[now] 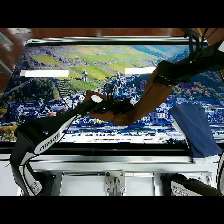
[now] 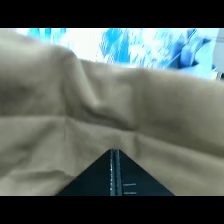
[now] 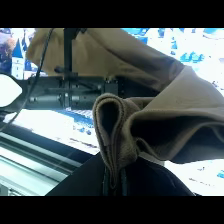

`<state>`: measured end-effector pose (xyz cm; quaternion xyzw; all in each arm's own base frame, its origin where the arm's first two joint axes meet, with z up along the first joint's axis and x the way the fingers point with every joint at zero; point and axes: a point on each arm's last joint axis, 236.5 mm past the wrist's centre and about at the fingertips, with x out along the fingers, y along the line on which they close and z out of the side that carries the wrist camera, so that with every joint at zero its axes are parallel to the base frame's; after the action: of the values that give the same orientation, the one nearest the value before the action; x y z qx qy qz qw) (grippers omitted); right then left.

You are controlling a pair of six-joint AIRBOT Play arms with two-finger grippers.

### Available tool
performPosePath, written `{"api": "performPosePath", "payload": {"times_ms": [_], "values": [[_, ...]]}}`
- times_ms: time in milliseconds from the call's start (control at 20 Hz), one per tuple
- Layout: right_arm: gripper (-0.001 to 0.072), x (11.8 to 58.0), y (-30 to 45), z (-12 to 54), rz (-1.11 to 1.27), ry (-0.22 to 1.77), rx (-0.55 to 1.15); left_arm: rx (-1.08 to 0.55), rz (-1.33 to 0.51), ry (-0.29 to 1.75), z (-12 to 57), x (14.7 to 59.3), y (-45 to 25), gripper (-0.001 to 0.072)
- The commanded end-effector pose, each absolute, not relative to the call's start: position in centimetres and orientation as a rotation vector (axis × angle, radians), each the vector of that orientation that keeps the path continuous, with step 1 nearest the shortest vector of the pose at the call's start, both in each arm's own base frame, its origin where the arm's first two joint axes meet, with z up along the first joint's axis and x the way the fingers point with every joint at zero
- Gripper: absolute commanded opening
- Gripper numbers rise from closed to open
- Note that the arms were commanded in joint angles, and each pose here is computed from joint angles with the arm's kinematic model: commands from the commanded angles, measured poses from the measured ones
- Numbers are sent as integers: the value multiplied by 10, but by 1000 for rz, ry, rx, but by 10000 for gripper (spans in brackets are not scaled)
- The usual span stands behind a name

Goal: Fold the shirts.

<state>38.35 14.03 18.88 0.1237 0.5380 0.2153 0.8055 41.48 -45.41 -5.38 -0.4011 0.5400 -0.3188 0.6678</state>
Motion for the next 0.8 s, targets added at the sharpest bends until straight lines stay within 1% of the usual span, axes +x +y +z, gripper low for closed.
{"api": "performPosePath", "payload": {"times_ms": [0, 150, 250, 300, 400, 500, 550, 600, 650, 700, 750], "values": [[76, 397, 174, 199, 479, 1049, 231, -831, -700, 1067, -18, 466, -397, 33], [76, 427, 237, 201, 557, 902, 213, -749, -568, 847, 57, 531, -269, 33], [76, 445, 289, 183, 608, 851, 229, -738, -471, 706, 117, 550, -174, 33], [76, 452, 314, 163, 625, 854, 238, -741, -435, 652, 144, 550, -131, 34], [77, 463, 361, 109, 629, 902, 289, -744, -383, 569, 194, 530, -58, 34], [78, 465, 405, 47, 627, 984, 399, -726, -362, 537, 226, 500, -16, 34], [86, 464, 426, 21, 627, 1030, 501, -706, -362, 531, 239, 483, -2, 34], [116, 461, 444, 3, 628, 1076, 617, -683, -360, 537, 247, 467, 6, 34], [262, 456, 460, -11, 628, 1122, 724, -651, -349, 549, 250, 455, 11, 35], [352, 452, 469, -20, 642, 1154, 787, -610, -332, 564, 251, 444, 16, 35], [355, 446, 474, -24, 669, 1186, 813, -572, -316, 581, 250, 437, 18, 34]]}}
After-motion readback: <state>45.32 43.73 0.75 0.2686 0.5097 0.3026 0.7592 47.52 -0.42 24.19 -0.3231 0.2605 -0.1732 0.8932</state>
